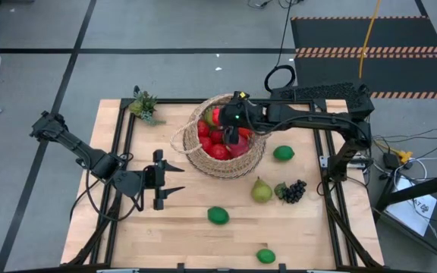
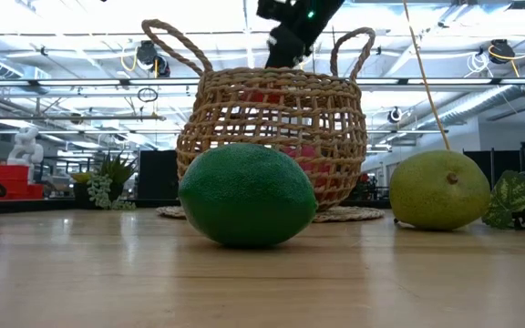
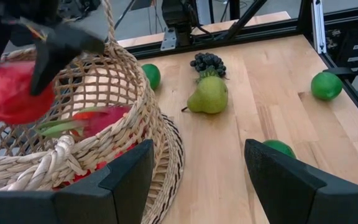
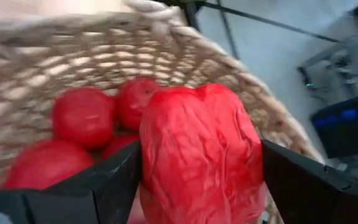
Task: Build produce basket
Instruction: Put the red bell pepper into the basket, then put the middle green lime into the basket
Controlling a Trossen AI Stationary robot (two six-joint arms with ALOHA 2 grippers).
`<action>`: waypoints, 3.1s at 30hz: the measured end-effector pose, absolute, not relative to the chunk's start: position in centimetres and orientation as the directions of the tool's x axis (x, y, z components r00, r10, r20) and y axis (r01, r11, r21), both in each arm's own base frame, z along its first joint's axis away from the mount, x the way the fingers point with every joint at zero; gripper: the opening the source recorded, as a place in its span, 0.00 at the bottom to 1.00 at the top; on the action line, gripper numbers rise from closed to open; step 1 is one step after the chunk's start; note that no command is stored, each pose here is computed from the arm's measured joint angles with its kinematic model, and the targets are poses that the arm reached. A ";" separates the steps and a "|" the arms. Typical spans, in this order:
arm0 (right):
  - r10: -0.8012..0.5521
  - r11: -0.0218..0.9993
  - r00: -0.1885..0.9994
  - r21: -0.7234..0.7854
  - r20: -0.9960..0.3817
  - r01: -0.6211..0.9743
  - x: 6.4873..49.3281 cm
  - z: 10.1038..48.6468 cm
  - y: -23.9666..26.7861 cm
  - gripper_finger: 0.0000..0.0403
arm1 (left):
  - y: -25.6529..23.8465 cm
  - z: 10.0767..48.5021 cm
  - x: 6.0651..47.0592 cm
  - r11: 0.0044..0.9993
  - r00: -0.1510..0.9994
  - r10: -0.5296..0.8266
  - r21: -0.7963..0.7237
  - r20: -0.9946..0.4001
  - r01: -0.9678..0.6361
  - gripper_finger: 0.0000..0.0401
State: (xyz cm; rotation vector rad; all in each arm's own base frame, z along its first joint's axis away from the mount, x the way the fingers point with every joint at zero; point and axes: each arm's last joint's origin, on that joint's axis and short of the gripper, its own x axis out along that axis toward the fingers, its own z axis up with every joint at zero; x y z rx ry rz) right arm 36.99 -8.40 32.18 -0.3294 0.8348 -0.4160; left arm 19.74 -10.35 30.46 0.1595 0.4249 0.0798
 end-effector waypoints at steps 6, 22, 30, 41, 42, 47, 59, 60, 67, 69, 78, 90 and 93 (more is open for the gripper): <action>-0.537 0.831 0.549 -0.514 -0.641 0.213 38.4 30.1 -9.0 0.75 | -10.3 30.5 19.7 0.984 0.908 0.110 0.170 -0.404 -0.044 0.62; -0.625 0.750 0.514 -0.635 -0.588 0.185 39.4 29.2 -9.9 0.75 | -10.4 30.5 19.7 0.984 0.908 0.110 0.170 -0.404 -0.043 0.62; -0.670 0.705 0.479 -0.689 -0.568 0.169 39.2 29.3 -10.0 0.87 | -10.4 30.5 19.7 0.985 0.908 0.109 0.170 -0.404 -0.043 0.62; -0.725 0.653 0.475 -0.715 -0.498 0.248 38.9 30.7 -8.8 0.97 | -10.4 30.5 19.7 0.984 0.908 0.110 0.170 -0.404 -0.043 0.62; -0.719 0.656 0.497 -0.710 -0.485 0.257 38.9 31.2 -8.1 0.97 | -10.4 30.5 19.7 0.984 0.908 0.110 0.170 -0.404 -0.043 0.63; -0.670 0.690 0.591 -0.671 -0.450 0.271 38.1 33.5 -4.4 0.97 | -10.4 30.5 19.7 0.984 0.908 0.109 0.170 -0.404 -0.043 0.62; -0.478 0.838 0.781 -0.475 -0.402 0.268 33.3 38.4 5.1 0.97 | -10.4 30.5 19.7 0.984 0.908 0.109 0.170 -0.404 -0.043 0.63; -0.464 0.851 0.786 -0.453 -0.409 0.266 33.0 38.5 5.7 0.97 | -10.4 30.5 19.7 0.984 0.908 0.109 0.170 -0.404 -0.043 0.63; -0.377 0.911 0.796 -0.342 -0.473 0.229 31.5 37.8 9.5 0.97 | -10.4 30.5 19.7 0.984 0.908 0.110 0.170 -0.404 -0.043 0.63; -0.350 0.926 0.802 -0.307 -0.484 0.219 31.1 37.5 10.6 0.97 | -10.4 30.5 19.7 0.984 0.908 0.110 0.170 -0.404 -0.043 0.62; -0.249 0.965 0.804 -0.207 -0.540 0.160 29.6 33.8 14.6 0.97 | -10.3 30.5 19.7 0.984 0.908 0.110 0.170 -0.404 -0.043 0.63; -0.060 0.996 0.818 -0.088 -0.571 0.011 29.5 28.9 16.1 0.97 | -10.4 30.5 19.7 0.984 0.908 0.110 0.170 -0.404 -0.043 0.62; -0.057 0.997 0.828 -0.078 -0.558 0.017 29.6 28.7 16.0 0.97 | -10.4 30.5 19.7 0.984 0.908 0.110 0.170 -0.404 -0.043 0.62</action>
